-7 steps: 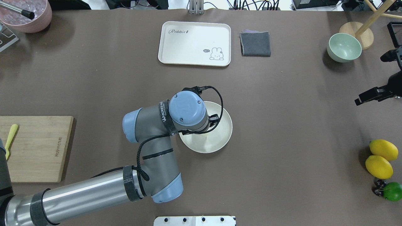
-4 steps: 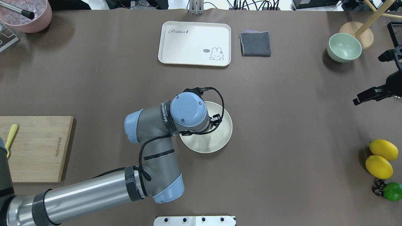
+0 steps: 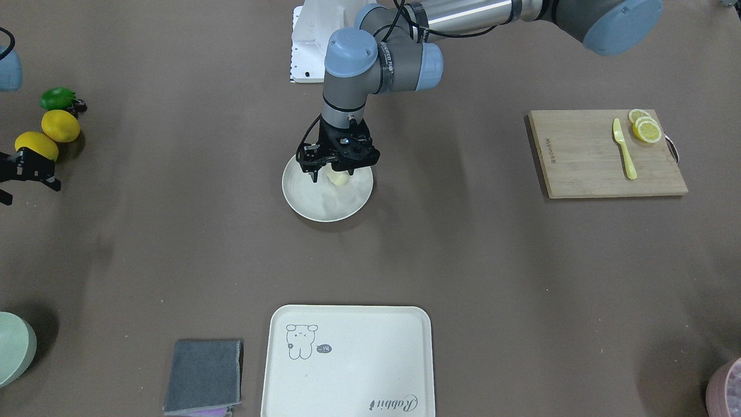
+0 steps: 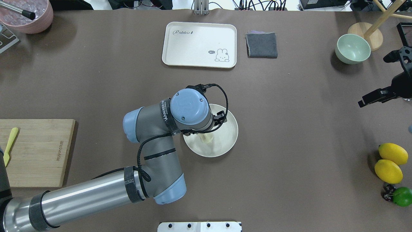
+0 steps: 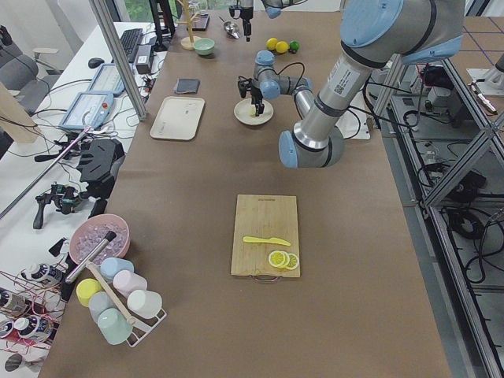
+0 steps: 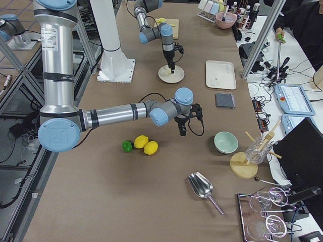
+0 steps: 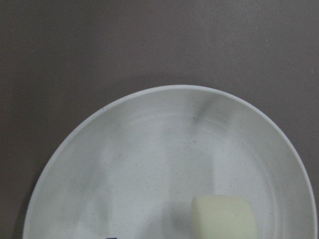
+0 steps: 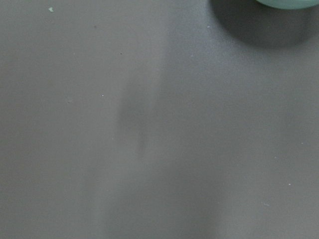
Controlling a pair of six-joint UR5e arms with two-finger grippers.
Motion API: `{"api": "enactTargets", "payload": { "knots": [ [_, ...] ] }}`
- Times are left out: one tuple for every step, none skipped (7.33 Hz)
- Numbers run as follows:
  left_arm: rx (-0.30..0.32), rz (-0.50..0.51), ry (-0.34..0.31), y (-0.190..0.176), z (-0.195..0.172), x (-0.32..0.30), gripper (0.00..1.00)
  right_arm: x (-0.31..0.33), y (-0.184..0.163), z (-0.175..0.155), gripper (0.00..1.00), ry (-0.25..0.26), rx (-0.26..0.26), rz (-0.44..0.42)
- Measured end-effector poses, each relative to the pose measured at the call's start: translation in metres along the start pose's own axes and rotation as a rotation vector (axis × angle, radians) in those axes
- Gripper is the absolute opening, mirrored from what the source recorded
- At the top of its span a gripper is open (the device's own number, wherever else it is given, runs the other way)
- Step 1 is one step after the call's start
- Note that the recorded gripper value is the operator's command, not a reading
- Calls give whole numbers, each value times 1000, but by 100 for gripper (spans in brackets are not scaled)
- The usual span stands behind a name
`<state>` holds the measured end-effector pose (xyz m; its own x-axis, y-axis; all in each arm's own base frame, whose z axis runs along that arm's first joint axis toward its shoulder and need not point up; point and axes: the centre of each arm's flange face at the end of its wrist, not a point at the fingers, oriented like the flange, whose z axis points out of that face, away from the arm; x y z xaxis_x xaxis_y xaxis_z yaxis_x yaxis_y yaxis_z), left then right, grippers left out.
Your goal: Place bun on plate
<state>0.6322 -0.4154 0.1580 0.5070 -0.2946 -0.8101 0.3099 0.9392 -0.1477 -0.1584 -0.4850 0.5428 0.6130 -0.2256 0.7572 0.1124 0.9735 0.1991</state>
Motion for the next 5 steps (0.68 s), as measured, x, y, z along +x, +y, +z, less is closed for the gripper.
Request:
{"api": "enactTargets", "payload": {
  "knots": [
    [4,-3,3,-4,-3,-2,96,-1,-2,-3,100,-1,7,-2],
    [10,-7,9,-10,-10,-5,96,-2,-6,-10,100,-2,23,-2],
    [13,-6,11,-22,-23,-16,97,-1,-12,-21,100,-3,46,0],
    [9,18,-1,-43,-44,-37,96,4,-16,-32,100,0,69,8],
    [12,80,-41,-80,-68,-69,97,15,-17,-43,100,9,89,4]
  ]
}}
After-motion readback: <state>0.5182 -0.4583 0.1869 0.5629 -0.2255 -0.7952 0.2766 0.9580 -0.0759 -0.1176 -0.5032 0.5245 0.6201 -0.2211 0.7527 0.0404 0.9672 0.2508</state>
